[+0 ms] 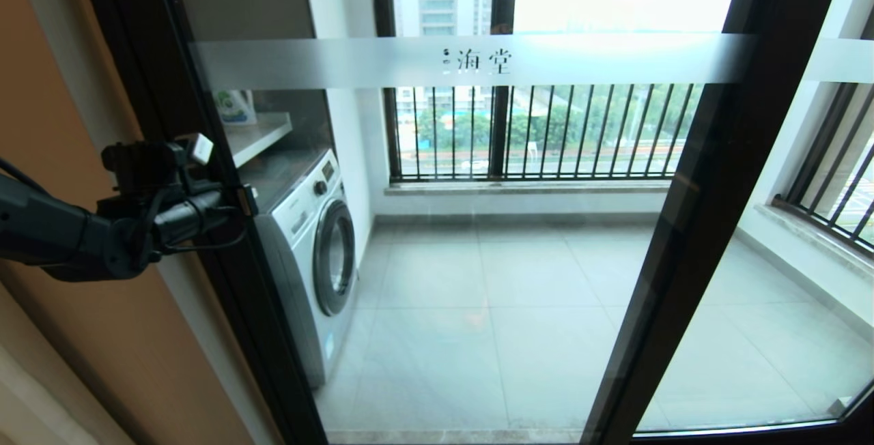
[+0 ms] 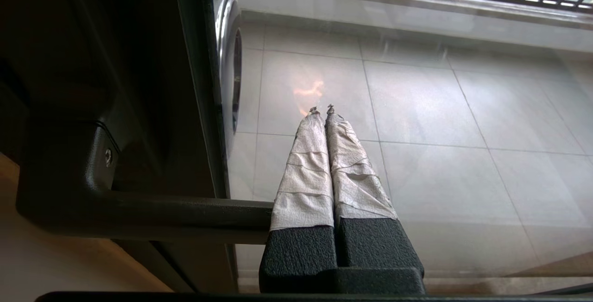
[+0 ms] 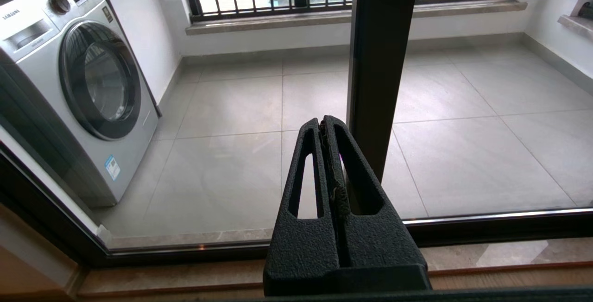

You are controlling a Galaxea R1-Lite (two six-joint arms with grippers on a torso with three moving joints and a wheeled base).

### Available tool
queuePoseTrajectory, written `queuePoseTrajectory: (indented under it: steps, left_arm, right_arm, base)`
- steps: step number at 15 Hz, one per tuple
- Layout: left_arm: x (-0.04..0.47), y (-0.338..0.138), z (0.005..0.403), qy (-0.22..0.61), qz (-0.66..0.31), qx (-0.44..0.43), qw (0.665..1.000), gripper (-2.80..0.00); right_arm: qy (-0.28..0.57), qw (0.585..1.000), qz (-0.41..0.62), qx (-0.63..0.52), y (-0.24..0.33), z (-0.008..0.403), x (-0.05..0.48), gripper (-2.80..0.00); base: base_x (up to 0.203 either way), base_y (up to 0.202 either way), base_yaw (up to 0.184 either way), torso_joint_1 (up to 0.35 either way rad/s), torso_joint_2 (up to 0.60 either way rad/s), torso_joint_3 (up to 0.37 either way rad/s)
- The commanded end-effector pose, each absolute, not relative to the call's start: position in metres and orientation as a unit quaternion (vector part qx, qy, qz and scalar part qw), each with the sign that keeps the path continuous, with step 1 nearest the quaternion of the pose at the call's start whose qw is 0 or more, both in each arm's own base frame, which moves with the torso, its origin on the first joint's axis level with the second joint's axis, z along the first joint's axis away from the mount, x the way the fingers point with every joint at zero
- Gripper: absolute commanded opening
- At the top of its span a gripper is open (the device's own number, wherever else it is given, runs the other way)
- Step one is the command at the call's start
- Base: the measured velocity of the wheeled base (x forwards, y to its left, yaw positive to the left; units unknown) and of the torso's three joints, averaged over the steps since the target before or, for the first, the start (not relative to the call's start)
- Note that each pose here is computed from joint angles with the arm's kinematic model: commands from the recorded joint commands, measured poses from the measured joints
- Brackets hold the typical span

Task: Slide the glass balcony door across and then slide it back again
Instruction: Open the slid door

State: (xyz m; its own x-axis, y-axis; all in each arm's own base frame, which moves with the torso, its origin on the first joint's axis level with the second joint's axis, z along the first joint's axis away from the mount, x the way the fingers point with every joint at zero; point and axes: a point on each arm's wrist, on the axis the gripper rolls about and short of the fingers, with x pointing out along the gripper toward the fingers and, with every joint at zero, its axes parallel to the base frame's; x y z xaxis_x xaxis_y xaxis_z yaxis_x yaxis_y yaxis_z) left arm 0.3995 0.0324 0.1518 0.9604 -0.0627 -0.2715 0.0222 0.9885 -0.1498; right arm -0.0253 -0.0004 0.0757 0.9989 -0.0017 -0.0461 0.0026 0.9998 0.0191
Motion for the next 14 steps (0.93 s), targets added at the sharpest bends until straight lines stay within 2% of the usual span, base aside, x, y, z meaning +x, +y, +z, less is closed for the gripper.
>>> queuePoseTrajectory:
  steps: [1,5,9,14]
  left_arm:
    - [0.398,0.038,0.148,0.146,-0.012,-0.075,0.986,-2.8]
    - [0.393,0.047,0.133,0.169,0.0,-0.075,0.983,-2.8]
    - [0.4,0.049,0.126,0.136,-0.001,-0.061,0.989,-2.8]
    - [0.398,0.057,0.124,0.138,0.009,-0.061,0.989,-2.8]
  right_arm:
    - [0.023,1.0,-0.001,0.01,0.0,0.076,-0.025,-2.8]
    - [0.024,1.0,-0.001,0.01,0.0,0.076,-0.025,-2.8]
    - [0.023,1.0,-0.001,0.01,0.0,0.076,-0.025,-2.8]
    - [0.023,1.0,-0.001,0.01,0.0,0.076,-0.025,-2.8]
  base:
    - [0.0,0.0,0.0,0.0,0.0,0.0]
    - [0.0,0.0,0.0,0.0,0.0,0.0]
    - [0.0,0.0,0.0,0.0,0.0,0.0]
    - [0.0,0.0,0.0,0.0,0.0,0.0]
